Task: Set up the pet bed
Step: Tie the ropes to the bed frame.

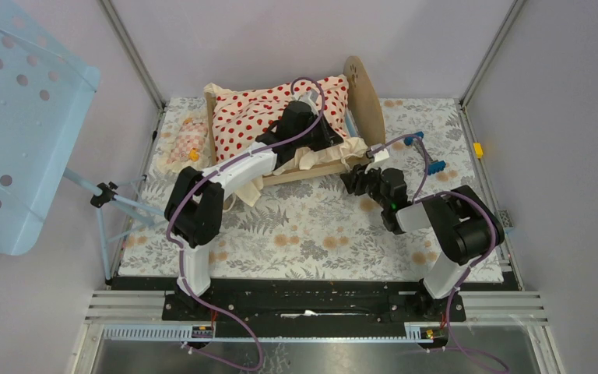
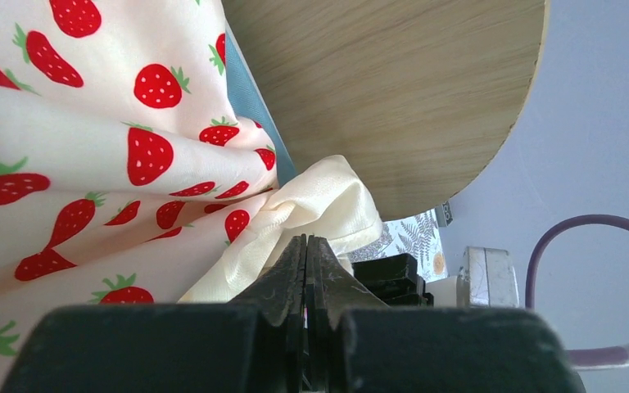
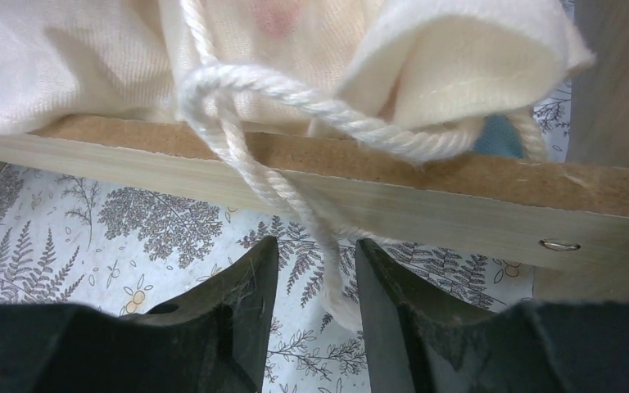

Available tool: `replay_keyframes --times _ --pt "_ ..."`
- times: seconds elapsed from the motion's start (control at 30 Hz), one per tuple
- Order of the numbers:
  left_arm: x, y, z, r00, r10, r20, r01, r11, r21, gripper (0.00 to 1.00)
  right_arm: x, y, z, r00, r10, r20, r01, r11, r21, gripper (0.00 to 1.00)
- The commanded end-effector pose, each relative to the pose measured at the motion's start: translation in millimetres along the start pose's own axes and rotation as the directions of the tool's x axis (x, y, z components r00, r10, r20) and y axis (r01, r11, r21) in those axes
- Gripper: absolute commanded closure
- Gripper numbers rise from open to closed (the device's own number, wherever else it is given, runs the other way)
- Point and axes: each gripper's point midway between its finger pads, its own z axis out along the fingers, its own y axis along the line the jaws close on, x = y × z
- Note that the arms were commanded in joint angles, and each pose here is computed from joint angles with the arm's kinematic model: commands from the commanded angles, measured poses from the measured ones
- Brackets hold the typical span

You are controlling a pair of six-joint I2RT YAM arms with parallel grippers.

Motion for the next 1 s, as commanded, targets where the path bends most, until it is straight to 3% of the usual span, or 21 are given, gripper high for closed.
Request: replay_keyframes --times 0.0,0.17,0.43,0.57,0.97 --pt "-25 -25 -18 0.997 0.015 0.072 -0.02 0.998 0.065 1.0 -19 -5 14 0.999 0.011 0.044 -0.013 0.999 0.049 0.54" --pt "-26 -24 -19 0.997 0.011 0.071 -0.016 0.998 0.067 1.0 -15 -7 18 0.999 0.032 0.017 -0.033 0.998 0.057 0.58" --pt "-30 -20 -21 0.997 -0.002 0.083 -0.004 0.998 0.065 1.0 -8 -7 7 0.998 0.054 0.015 -0.055 0.996 0.066 0.88" --pt "-33 -17 -24 0.996 -0.003 0.091 -0.002 0.998 0.063 1.0 -7 -12 -8 0.997 0.072 0.029 -0.075 0.991 0.115 0.97" --pt "-34 -15 -27 0.995 -0.006 0.096 0.0 0.998 0.06 1.0 1 -49 -57 0.992 0.128 0.018 -0.125 0.916 0.38 1.0"
